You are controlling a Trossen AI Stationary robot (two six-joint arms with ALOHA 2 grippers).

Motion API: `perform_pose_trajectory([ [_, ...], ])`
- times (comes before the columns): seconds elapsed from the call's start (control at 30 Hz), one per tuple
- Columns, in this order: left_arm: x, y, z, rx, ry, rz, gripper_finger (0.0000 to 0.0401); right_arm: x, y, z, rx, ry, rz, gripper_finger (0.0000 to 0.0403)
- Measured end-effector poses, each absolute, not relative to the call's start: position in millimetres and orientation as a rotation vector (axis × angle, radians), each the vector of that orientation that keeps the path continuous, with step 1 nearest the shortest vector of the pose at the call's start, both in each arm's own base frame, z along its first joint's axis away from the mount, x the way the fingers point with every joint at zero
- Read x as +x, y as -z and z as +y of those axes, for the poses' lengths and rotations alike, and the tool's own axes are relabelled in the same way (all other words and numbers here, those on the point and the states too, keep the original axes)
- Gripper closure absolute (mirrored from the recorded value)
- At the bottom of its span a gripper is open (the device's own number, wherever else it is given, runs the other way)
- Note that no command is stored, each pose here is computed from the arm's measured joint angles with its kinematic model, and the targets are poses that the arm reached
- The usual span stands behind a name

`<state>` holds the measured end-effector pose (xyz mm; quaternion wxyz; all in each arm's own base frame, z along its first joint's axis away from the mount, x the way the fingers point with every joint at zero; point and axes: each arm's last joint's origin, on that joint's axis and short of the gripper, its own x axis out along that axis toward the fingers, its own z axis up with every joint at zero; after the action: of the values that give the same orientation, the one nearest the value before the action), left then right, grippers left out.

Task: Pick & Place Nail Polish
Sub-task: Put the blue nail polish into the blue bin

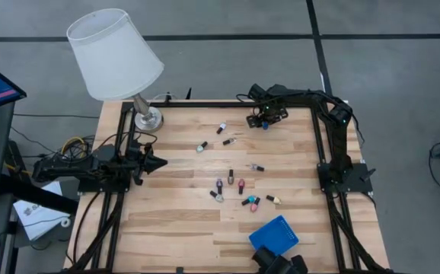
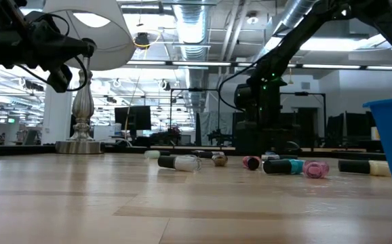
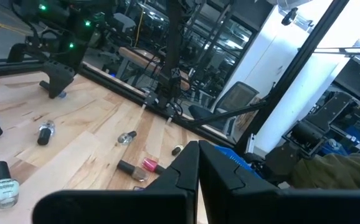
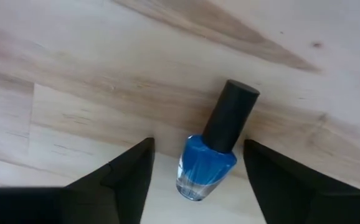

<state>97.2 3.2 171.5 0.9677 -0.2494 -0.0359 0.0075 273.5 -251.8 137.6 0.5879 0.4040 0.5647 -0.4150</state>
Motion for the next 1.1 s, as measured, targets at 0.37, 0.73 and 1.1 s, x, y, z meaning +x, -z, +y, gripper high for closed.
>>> perform_pose_trajectory([
  [0.37, 97, -172, 3, -0.504, -0.013, -0.080, 0.0400, 274, -137, -252, 0.943, 0.932, 1.315, 0.0272],
  [0.73, 97, -172, 3, -0.504, -0.013, -0.082, 0.0400, 274, -137, -252, 0.947, 0.928, 1.313, 0.0282],
  [1.1, 97, -173, 3, -0.504, -0.011, -0.087, 0.0400, 269, -151, -254, 0.954, 0.919, 1.272, 0.0295],
])
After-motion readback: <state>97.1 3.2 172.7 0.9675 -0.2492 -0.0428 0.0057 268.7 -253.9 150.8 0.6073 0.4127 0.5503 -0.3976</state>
